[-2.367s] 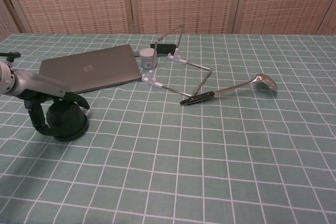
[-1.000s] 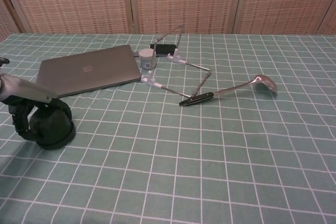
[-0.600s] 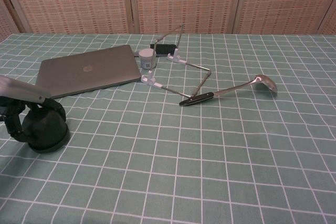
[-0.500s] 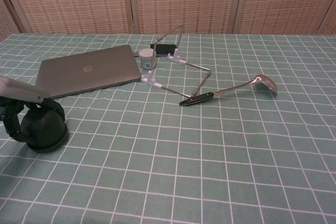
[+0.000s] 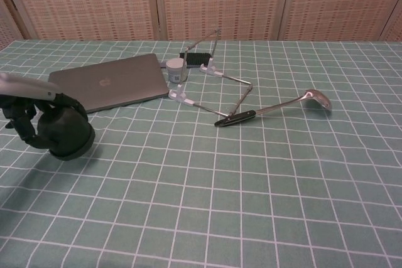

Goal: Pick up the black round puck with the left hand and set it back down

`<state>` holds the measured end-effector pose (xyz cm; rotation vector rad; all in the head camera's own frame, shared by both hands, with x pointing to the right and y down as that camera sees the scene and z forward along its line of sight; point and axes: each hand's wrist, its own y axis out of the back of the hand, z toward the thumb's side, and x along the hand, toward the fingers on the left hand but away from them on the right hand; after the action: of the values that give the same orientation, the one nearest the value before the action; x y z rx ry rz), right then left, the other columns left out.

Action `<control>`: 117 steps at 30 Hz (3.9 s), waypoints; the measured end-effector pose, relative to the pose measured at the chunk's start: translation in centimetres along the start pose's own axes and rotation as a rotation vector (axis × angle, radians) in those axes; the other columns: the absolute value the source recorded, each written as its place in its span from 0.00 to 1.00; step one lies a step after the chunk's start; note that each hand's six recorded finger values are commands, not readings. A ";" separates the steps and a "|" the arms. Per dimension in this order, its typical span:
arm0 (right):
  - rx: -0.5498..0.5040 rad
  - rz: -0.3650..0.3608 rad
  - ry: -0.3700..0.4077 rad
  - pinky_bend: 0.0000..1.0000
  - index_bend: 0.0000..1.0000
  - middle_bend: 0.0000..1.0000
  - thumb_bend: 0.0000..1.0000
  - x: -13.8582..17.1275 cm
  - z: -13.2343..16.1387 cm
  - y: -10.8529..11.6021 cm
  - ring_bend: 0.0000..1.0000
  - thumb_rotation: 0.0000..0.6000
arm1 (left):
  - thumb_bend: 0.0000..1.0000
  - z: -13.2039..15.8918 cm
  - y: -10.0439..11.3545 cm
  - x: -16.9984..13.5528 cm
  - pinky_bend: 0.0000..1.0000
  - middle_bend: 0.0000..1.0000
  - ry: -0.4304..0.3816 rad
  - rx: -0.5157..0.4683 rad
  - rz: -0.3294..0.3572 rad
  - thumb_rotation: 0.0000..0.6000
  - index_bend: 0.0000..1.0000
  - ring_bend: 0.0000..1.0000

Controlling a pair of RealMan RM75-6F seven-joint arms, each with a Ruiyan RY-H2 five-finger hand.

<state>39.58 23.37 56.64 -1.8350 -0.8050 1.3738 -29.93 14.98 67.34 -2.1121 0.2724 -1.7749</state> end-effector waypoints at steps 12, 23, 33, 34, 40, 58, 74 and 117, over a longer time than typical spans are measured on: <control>-0.002 -0.002 -0.009 0.00 0.00 0.00 0.12 0.0 0.1 -0.2 0.00 1.00 | 0.86 0.0 6.0 -2.6 0.76 0.84 -0.241 -0.838 0.332 1.00 0.82 0.62; 0.000 0.007 -0.002 0.00 0.00 0.00 0.12 0.1 0.4 -0.5 0.00 1.00 | 0.87 -2.3 7.4 -3.9 0.78 0.85 -0.388 -1.124 0.365 1.00 0.83 0.63; 0.040 -0.026 -0.025 0.00 0.00 0.00 0.12 0.1 0.0 0.0 0.00 1.00 | 0.88 -5.7 4.1 -2.6 0.80 0.85 -0.101 -0.405 0.315 1.00 0.84 0.65; 0.040 -0.028 -0.027 0.00 0.00 0.00 0.12 0.1 0.0 0.0 0.00 1.00 | 0.88 -6.1 3.6 -2.4 0.80 0.85 -0.060 -0.290 0.297 1.00 0.84 0.65; 0.041 -0.037 -0.032 0.00 0.00 0.00 0.12 0.1 0.0 0.1 0.00 1.00 | 0.87 -7.8 1.5 -1.9 0.78 0.84 0.116 0.199 0.211 1.00 0.84 0.64; 0.051 -0.028 -0.021 0.00 0.00 0.00 0.12 0.3 0.2 0.0 0.00 1.00 | 0.85 -7.9 -0.6 -2.9 0.72 0.85 0.434 0.461 0.018 1.00 0.84 0.63; 0.027 0.001 -0.009 0.00 0.00 0.00 0.12 0.2 0.3 -0.4 0.00 1.00 | 0.83 -5.2 -0.9 -1.7 0.68 0.85 0.108 0.070 -0.070 1.00 0.83 0.63; -0.005 -0.006 0.006 0.00 0.00 0.00 0.12 0.4 0.5 -0.1 0.00 1.00 | 0.39 -5.8 -2.4 -1.3 0.11 0.00 0.151 0.252 -0.007 1.00 0.00 0.00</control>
<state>39.17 23.86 56.40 -1.8382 -0.8110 1.3633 -36.04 16.82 67.92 -1.8111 0.0743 -1.8673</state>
